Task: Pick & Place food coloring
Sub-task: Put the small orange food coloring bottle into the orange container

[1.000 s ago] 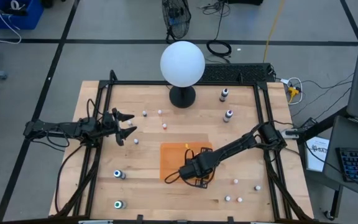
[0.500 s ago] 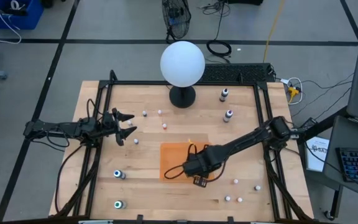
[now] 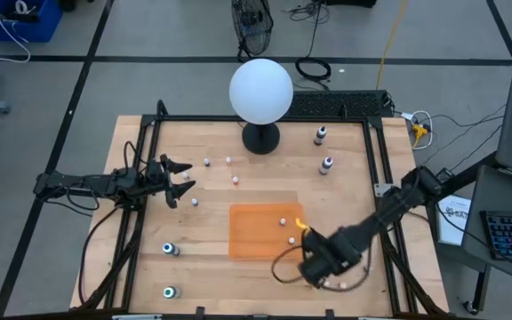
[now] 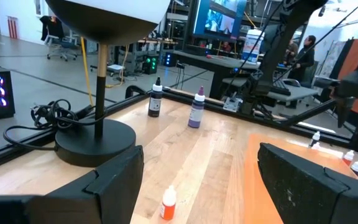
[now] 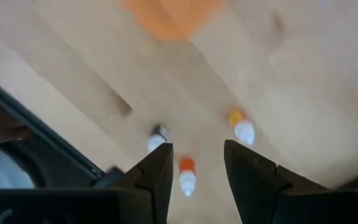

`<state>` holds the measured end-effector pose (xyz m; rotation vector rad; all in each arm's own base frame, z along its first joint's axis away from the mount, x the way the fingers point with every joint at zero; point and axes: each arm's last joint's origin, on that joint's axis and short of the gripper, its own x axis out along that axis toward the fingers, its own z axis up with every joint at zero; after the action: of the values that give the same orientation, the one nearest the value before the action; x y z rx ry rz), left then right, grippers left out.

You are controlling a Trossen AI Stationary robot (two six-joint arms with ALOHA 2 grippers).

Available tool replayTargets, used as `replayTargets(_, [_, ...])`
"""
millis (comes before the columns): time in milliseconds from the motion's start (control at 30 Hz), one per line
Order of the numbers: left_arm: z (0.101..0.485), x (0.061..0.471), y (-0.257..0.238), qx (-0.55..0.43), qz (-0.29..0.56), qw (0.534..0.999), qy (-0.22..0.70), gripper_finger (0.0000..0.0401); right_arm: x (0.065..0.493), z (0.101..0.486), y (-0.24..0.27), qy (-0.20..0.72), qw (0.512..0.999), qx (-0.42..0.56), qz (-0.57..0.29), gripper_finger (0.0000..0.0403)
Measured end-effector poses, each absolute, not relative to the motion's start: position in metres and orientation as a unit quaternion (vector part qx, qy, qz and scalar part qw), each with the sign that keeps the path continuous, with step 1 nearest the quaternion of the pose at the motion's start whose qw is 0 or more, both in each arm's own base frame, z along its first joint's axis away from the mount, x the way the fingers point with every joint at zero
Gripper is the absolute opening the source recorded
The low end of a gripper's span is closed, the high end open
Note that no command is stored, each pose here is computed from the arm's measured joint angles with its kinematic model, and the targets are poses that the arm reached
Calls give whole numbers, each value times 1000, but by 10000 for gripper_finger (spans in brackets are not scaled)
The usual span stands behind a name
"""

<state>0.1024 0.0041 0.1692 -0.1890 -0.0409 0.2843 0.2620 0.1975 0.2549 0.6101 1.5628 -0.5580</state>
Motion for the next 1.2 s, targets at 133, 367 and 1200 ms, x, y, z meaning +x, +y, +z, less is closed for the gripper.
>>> replayTargets(133, [169, 102, 4, -94, 142, 985, -20, 310, 245, 240, 210, 688, 619, 262, -274, 132])
replayTargets(367, [169, 102, 4, -94, 142, 985, -20, 310, 229, 211, 208, 697, 600, 239, -311, 132])
replayTargets(1200, [169, 102, 4, -94, 141, 985, -20, 310, 220, 151, 190, 704, 615, 226, -275, 132])
